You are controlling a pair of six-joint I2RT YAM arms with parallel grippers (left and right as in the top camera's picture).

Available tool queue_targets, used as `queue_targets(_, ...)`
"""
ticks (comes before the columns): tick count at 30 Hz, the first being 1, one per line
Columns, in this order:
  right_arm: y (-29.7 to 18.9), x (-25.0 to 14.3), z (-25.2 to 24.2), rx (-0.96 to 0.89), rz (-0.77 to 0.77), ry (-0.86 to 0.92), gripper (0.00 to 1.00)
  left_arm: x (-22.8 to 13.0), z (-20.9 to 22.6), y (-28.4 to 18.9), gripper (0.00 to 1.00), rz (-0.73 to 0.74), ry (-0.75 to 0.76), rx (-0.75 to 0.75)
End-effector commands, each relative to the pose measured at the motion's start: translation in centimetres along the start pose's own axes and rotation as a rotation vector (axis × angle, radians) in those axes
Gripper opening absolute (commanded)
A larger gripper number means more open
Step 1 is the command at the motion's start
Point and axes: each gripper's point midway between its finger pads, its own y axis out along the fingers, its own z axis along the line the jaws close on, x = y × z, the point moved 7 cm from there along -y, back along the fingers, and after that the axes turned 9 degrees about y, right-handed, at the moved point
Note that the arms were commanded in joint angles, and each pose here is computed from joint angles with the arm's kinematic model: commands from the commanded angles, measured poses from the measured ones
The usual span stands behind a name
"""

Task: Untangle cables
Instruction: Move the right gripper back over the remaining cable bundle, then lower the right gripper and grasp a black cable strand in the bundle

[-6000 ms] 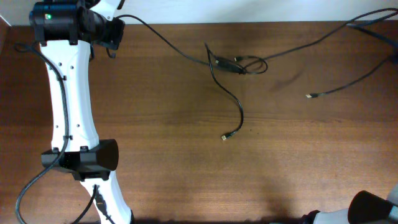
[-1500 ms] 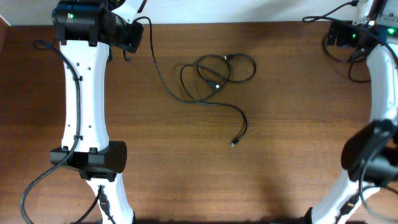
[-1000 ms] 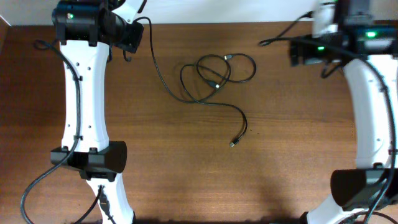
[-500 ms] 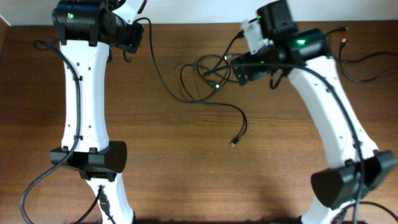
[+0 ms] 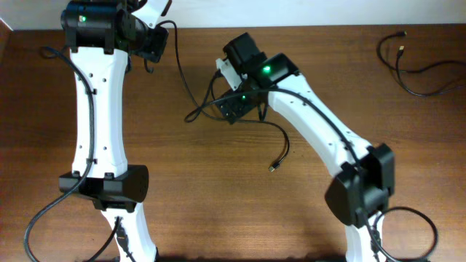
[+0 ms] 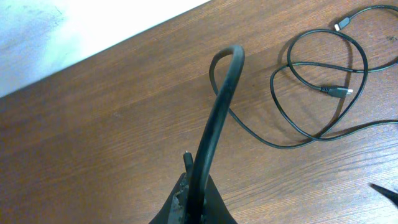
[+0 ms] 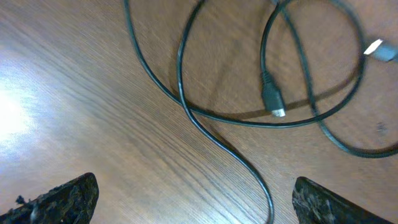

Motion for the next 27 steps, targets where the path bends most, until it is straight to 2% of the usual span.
queue_targets(1,4.0,-0.9,-0.3,-0.001,0.086,0.023,0.99,0.1,-0.1,-0.2,0.0,-0.005,-0.002,0.006)
queue_targets(8,7.9,-1.6,0.0,0.016,0.142,0.022,1.0,0.2,-0.1,-0.2,0.0,-0.005,-0.002,0.007)
queue_targets(27,9.0,-0.3,1.6,0.05,0.063,0.0,0.98,0.6,0.1,-0.2,0.0,-0.032,-0.089,0.018)
